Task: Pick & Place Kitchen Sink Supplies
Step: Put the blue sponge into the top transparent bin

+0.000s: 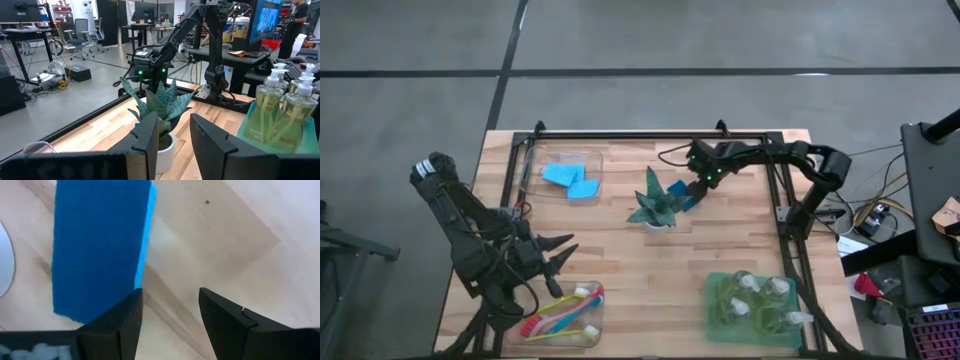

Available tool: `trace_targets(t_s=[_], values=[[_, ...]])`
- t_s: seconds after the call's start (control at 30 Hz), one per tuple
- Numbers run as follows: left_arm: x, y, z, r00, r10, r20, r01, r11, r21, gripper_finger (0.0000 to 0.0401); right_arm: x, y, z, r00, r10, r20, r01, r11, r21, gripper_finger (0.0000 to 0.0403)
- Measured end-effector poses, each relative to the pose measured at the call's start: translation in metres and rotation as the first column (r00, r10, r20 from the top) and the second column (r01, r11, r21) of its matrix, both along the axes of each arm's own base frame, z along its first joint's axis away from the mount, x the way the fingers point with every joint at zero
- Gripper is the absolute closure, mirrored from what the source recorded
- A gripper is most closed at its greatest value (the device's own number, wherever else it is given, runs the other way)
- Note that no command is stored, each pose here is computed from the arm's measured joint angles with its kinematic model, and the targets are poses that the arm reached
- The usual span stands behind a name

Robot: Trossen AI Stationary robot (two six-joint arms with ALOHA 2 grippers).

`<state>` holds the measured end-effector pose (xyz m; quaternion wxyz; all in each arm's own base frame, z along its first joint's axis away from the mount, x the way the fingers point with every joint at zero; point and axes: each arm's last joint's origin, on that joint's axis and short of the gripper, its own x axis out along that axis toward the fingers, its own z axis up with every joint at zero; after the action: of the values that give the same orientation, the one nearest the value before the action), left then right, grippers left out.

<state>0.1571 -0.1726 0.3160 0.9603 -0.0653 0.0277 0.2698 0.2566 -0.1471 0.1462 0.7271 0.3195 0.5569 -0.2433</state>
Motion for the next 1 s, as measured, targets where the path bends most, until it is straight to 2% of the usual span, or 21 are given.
trace_targets(t_s=[0.37,0.8,0.9,1.0], values=[[0.0,0.0,0.0,1.0,-0.001,0.001,0.001,1.0,-0.001,0.0295,0.003,0.007,0.018,0.997,-0.005,0.082,0.007,1.0,-0.028,0.0216],[0.0,0.0,0.0,1.0,-0.001,0.0,0.001,1.0,-0.001,0.0295,0.012,0.011,-0.007,1.0,0.001,0.027,-0.001,1.0,0.008,0.0216],[0.0,0.0,-0.002,1.0,0.0,-0.003,0.0,1.0,0.004,0.0295,0.012,0.011,-0.009,1.0,0.014,0.023,-0.014,1.0,0.007,0.0227],[0.0,0.001,-0.005,1.0,0.0,-0.008,0.0,1.0,0.011,0.0295,0.013,0.011,-0.009,0.999,0.021,0.025,-0.022,1.0,0.008,0.0258]])
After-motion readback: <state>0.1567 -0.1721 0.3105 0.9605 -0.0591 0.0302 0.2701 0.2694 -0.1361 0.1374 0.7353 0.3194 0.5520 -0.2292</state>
